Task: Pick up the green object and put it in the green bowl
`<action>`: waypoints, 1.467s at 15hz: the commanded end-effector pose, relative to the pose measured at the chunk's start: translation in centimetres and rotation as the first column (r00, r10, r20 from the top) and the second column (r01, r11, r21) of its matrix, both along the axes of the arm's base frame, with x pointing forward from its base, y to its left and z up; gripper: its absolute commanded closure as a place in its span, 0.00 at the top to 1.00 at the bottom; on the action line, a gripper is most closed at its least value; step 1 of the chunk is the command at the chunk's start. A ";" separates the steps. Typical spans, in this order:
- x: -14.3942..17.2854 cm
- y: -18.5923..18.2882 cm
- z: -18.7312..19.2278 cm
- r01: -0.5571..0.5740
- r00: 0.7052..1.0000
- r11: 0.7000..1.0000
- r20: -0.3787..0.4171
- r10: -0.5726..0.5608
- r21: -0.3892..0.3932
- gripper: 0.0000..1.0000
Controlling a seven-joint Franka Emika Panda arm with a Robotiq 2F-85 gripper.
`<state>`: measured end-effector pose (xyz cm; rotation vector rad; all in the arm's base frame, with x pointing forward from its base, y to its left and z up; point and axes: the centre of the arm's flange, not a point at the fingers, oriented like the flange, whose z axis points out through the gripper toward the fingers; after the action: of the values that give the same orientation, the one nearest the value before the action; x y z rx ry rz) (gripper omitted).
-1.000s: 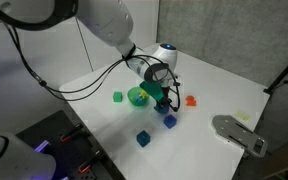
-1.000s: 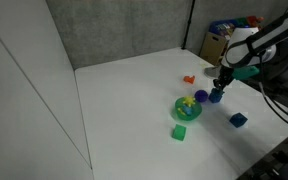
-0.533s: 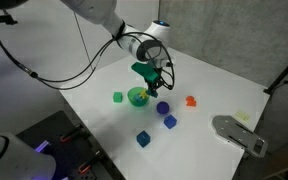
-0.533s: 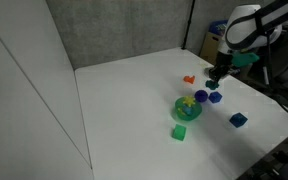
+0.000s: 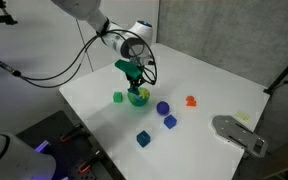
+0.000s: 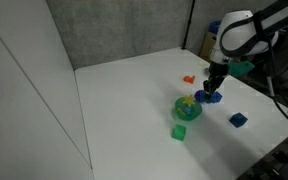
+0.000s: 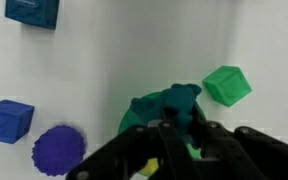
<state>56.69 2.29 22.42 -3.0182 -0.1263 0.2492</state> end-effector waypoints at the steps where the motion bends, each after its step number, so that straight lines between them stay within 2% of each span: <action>1: -0.3 2.5 -1.1 -0.040 0.999 0.997 -0.026 0.041 0.065 0.07; 7: 1.6 5.0 -3.8 -0.088 0.996 0.993 -0.016 0.089 0.082 0.07; 16: 5.8 5.7 -8.2 -0.076 0.997 0.992 0.001 0.076 0.101 0.08; 17: 6.1 5.7 -8.2 -0.074 0.997 0.992 0.004 0.074 0.103 0.47; 19: 6.5 5.5 -7.7 -0.077 0.997 0.991 0.015 0.075 0.111 0.46; 22: 7.0 4.9 -5.8 -0.079 0.996 0.991 0.036 0.075 0.107 0.69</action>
<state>62.51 7.84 14.75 -2.9317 -0.2289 0.2258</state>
